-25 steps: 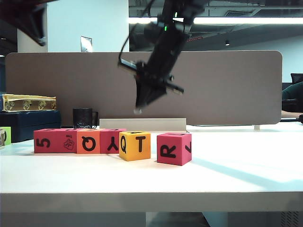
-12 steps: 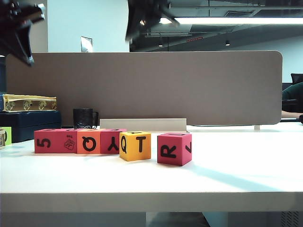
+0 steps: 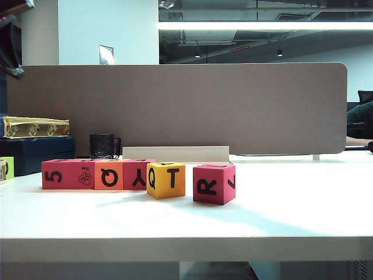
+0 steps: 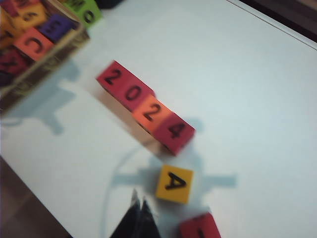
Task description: Select the appropriate blocks from the scattered letter blocks on the table and arrange them in a row to spell out "2024".
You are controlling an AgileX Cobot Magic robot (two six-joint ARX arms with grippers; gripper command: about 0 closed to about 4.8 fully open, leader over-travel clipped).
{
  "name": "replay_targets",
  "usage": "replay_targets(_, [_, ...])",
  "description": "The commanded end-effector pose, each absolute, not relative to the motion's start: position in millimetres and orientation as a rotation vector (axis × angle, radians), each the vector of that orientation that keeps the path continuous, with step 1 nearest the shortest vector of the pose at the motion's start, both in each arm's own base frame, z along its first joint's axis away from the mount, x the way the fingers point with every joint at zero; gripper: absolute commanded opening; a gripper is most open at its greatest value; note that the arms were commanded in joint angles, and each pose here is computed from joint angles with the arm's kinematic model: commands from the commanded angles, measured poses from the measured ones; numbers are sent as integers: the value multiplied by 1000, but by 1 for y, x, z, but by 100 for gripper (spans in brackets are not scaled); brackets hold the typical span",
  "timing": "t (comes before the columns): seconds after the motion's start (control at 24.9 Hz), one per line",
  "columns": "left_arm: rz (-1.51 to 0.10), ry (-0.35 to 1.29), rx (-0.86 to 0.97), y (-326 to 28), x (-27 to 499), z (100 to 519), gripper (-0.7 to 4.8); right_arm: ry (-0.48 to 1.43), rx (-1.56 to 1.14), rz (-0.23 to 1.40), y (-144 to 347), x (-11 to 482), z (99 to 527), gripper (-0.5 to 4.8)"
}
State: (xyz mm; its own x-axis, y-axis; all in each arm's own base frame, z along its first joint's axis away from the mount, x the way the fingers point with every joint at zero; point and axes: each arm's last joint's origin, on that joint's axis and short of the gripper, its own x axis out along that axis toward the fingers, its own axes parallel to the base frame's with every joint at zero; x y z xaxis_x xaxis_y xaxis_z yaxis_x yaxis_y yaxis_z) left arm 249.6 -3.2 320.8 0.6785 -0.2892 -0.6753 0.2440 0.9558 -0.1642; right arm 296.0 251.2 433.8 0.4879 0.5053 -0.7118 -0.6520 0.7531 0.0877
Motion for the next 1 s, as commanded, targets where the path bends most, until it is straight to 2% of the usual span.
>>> replay_targets(0.04, [-244, 660, -66, -3, 221, 310, -6, 816, -264, 677, 244, 285, 438, -1])
replay_targets(0.36, [-188, 593, -42, -2, 155, 270, -6, 820, -266, 675, 242, 283, 440, -1])
replay_targets(0.6, [-188, 678, -55, -3, 148, 262, -6, 822, -266, 675, 242, 283, 440, -1])
replay_targets(1.0, [-188, 678, -55, -3, 148, 262, -6, 822, -266, 674, 242, 283, 440, -1])
